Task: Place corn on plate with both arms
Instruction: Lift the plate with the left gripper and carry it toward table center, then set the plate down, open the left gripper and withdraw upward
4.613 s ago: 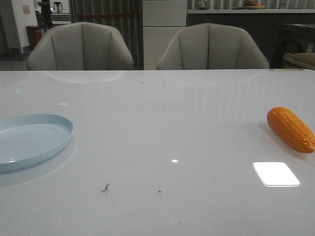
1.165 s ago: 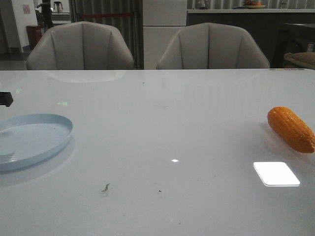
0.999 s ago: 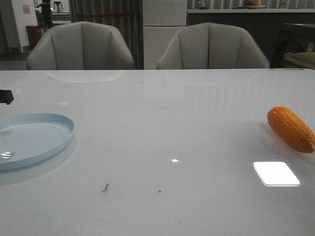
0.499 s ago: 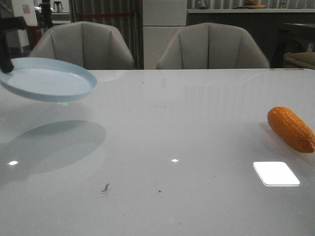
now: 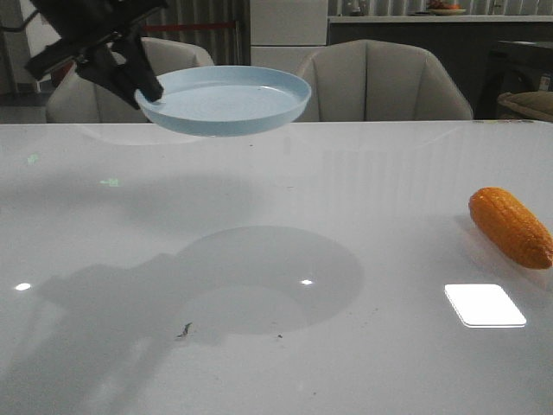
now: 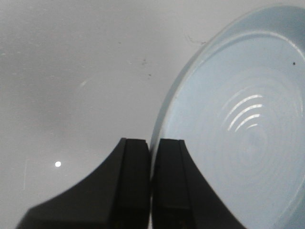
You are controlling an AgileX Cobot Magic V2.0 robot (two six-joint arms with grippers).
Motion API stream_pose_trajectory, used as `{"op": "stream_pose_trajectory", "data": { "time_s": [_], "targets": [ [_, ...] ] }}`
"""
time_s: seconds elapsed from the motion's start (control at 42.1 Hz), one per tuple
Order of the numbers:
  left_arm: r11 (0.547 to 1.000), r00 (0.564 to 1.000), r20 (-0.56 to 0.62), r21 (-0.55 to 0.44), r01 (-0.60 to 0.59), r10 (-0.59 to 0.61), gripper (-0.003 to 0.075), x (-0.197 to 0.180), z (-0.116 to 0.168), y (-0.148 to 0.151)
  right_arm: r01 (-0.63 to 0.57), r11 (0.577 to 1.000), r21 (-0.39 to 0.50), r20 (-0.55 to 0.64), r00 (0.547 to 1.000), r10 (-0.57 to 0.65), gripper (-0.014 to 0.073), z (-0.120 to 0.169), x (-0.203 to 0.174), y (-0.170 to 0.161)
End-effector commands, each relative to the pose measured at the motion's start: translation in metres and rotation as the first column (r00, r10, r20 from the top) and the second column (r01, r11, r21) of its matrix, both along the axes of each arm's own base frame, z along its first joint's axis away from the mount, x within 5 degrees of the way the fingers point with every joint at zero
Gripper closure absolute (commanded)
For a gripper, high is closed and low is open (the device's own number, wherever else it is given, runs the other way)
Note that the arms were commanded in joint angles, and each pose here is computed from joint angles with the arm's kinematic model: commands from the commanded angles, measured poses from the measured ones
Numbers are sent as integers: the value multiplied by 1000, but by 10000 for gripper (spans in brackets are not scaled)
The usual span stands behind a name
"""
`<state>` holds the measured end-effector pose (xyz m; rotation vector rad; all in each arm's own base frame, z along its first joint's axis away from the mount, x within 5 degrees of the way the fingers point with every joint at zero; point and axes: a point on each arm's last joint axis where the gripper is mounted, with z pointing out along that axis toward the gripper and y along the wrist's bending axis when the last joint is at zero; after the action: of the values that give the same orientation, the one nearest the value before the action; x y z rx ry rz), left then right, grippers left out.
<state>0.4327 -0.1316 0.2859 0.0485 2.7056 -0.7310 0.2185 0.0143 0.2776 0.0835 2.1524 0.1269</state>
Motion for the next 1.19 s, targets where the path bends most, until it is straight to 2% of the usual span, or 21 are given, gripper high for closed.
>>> {"op": "stream_pose_trajectory", "data": {
  "time_s": [0.0,0.19,0.476,0.642,0.761,0.927,0.975,1.165],
  "targets": [
    [998,994,114,-62,8,-1,623,-7,33,-18,3,1000,10,115,993,-4,116,19,4,0],
    [999,993,108,-26,41,-38,623,-5,16,-37,3,1000,10,115,993,-4,116,19,4,0],
    [995,993,-70,14,99,-97,617,2,-42,-53,3,1000,10,115,993,-4,116,19,4,0],
    [990,979,-159,29,137,-131,613,1,-64,-54,3,1000,10,115,993,-4,116,19,4,0],
    [980,964,-192,41,194,-183,531,0,-76,-54,3,1000,10,115,993,-4,116,19,4,0],
    [977,965,-174,46,206,-195,340,2,-76,-54,3,1000,10,114,993,-4,116,19,4,0],
    [978,969,-156,45,203,-194,309,4,-72,-55,3,1000,10,114,993,-4,116,19,4,0],
    [975,977,-18,54,214,-213,299,17,-35,-52,3,1000,10,116,993,-4,116,19,4,0]
  ]
}}
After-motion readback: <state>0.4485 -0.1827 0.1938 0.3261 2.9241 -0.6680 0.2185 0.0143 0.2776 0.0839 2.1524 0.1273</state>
